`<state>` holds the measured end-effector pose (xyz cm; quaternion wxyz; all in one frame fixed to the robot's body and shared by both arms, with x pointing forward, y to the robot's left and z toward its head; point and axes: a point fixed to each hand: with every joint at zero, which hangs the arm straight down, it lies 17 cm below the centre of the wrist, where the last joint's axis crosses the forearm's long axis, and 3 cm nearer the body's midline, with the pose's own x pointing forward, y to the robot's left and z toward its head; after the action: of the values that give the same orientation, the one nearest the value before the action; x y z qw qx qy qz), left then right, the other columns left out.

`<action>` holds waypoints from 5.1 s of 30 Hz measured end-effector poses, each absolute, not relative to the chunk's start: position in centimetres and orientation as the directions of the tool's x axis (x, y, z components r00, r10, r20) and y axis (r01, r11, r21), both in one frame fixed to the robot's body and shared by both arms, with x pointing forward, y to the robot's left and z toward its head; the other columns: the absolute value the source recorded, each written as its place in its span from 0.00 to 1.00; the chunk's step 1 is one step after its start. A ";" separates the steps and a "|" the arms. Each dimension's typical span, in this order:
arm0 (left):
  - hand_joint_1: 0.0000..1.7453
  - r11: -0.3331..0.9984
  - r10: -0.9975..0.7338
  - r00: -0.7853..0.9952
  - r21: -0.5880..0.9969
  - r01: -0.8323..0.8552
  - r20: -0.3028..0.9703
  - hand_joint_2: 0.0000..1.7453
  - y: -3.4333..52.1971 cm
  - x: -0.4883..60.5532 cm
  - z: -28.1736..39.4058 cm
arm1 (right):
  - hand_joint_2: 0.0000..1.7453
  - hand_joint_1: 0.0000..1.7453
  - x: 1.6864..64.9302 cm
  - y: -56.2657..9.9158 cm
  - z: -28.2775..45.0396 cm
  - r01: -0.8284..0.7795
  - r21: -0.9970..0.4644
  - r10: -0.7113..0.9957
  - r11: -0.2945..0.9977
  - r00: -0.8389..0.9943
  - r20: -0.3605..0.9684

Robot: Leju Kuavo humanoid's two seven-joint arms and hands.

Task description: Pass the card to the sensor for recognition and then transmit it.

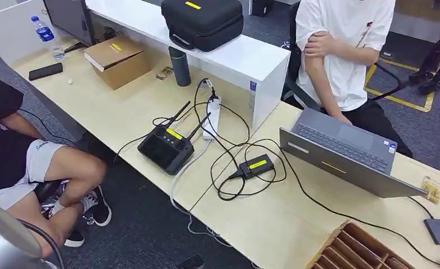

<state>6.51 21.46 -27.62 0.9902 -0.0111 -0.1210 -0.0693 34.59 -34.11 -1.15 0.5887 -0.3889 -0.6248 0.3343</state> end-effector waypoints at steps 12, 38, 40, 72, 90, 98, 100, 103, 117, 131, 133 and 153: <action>0.00 0.985 -0.166 0.957 -0.006 0.172 0.239 1.00 21.6 6.4 -27.6 | 1.00 1.00 38.1 -34.7 7.9 0.303 -0.851 0.902 0.429 -0.101 0.419; 0.00 0.943 -0.323 0.909 0.007 0.333 0.262 1.00 21.9 7.3 -27.5 | 1.00 1.00 62.1 -19.3 32.6 0.430 -0.899 0.949 -0.080 -0.244 -0.201; 0.00 0.940 -0.332 0.906 0.007 0.342 0.262 1.00 21.8 7.3 -27.5 | 1.00 1.00 62.7 -18.1 32.4 0.416 -0.902 0.942 -0.117 -0.242 -0.234; 0.00 0.930 -0.357 0.901 0.008 0.367 0.247 1.00 21.8 6.9 -27.6 | 1.00 0.00 64.1 -18.5 27.0 0.311 -0.934 0.943 -0.175 -0.221 -0.250; 0.00 0.967 -0.249 0.943 -0.003 0.256 0.221 1.00 22.0 6.2 -27.7 | 1.00 0.00 52.7 -22.6 23.9 0.423 -0.902 0.923 0.083 -0.373 -0.090; 0.00 0.988 -0.150 0.966 -0.007 0.155 0.210 1.00 22.0 5.6 -27.8 | 1.00 0.00 40.8 -27.5 23.9 0.512 -0.847 0.922 0.144 -0.381 -0.073; 0.00 0.991 -0.131 0.968 -0.009 0.136 0.212 1.00 21.9 5.6 -27.8 | 1.00 0.00 38.0 -28.3 24.0 0.525 -0.839 0.923 0.143 -0.377 -0.079; 0.00 0.993 -0.114 0.970 -0.010 0.119 0.215 1.00 21.9 5.8 -27.8 | 1.00 0.00 35.8 -29.1 24.5 0.539 -0.832 0.925 0.129 -0.369 -0.095; 0.00 0.999 -0.031 0.975 -0.012 0.035 0.220 1.00 21.5 6.0 -27.7 | 1.00 0.00 26.5 -27.6 24.0 0.546 -0.835 0.933 0.072 -0.334 -0.138; 0.00 1.000 0.010 0.974 -0.009 -0.009 0.225 1.00 21.3 6.3 -27.7 | 1.00 0.00 23.3 -23.4 20.4 0.381 -0.889 0.933 0.255 -0.338 0.122; 0.00 1.000 0.015 0.974 -0.009 -0.013 0.224 1.00 21.2 6.3 -27.6 | 1.00 0.00 22.7 -22.4 19.3 0.336 -0.898 0.921 0.284 -0.357 0.157; 0.00 1.000 -0.022 0.977 0.005 0.021 0.214 1.00 21.4 6.1 -27.7 | 1.00 0.00 23.9 -17.1 9.9 0.046 -0.894 0.816 0.445 -0.431 0.384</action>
<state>6.13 21.35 -27.72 0.9941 0.0014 -0.1078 -0.0109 23.94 -17.11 9.87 0.4431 -0.2971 -0.7254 0.4349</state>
